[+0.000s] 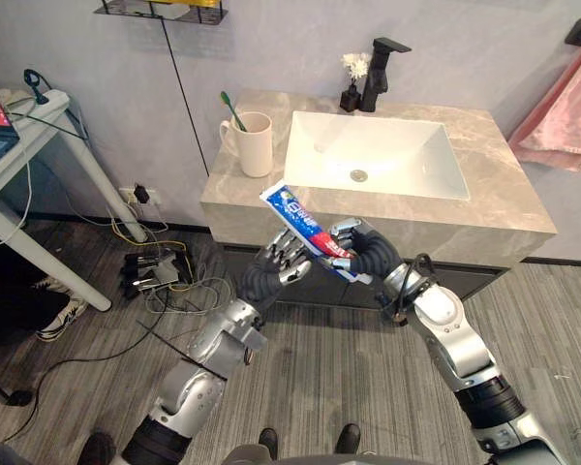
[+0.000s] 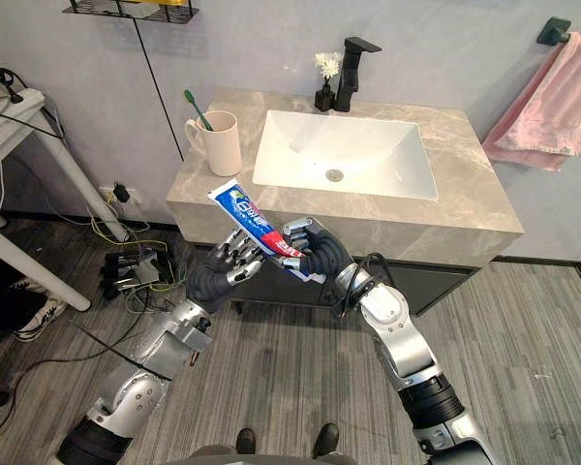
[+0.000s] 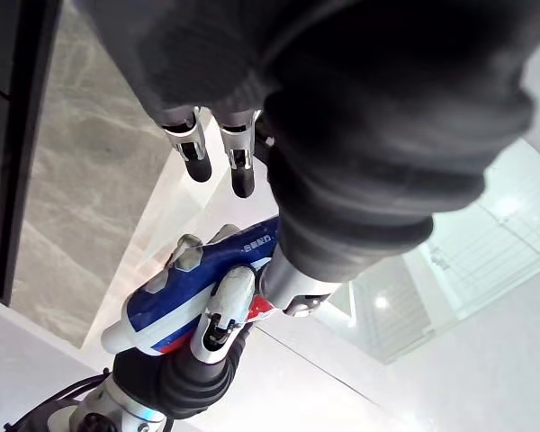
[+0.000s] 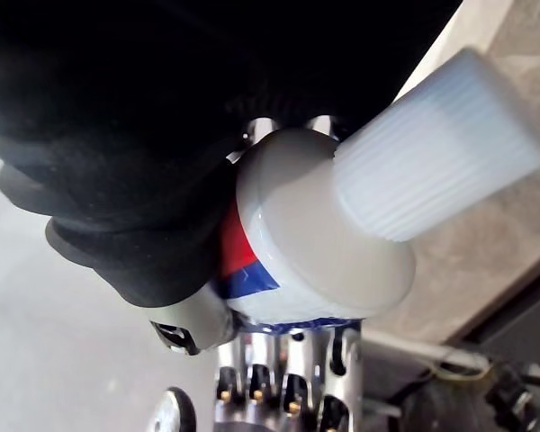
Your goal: Organize washtable
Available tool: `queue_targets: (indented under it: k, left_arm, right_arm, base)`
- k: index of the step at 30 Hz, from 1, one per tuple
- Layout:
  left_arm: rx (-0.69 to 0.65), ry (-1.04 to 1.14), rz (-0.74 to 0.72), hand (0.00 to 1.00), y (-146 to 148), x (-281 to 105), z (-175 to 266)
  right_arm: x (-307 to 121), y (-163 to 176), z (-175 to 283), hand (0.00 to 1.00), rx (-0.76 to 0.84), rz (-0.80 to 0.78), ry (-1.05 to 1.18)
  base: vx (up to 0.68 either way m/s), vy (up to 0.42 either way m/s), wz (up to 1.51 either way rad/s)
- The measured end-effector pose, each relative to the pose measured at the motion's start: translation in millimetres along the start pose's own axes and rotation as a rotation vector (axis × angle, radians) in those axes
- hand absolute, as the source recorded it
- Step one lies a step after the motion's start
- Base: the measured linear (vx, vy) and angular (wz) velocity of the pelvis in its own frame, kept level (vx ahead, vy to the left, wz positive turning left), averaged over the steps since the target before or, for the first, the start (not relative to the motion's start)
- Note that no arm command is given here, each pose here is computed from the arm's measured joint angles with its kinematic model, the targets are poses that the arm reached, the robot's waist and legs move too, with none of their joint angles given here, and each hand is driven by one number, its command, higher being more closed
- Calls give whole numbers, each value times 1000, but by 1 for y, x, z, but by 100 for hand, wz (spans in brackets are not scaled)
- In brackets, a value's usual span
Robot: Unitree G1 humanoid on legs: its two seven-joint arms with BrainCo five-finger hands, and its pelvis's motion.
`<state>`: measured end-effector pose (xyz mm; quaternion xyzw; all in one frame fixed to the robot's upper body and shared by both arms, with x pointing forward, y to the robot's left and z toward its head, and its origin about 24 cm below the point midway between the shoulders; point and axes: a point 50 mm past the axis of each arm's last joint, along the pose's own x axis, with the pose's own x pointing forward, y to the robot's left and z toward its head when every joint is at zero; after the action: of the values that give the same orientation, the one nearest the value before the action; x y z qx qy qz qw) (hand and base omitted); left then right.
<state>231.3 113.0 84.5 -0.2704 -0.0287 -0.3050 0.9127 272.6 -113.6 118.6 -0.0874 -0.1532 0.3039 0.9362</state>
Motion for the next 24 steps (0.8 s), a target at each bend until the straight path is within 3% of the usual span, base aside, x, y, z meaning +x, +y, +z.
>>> queue_targets:
  k: [24]
  left_arm:
    - [-81,61,-54,0,-10,-10,-9]
  right_arm:
    - [-3,1,5,100,-4,-15,-21]
  base:
    - [0,8,0]
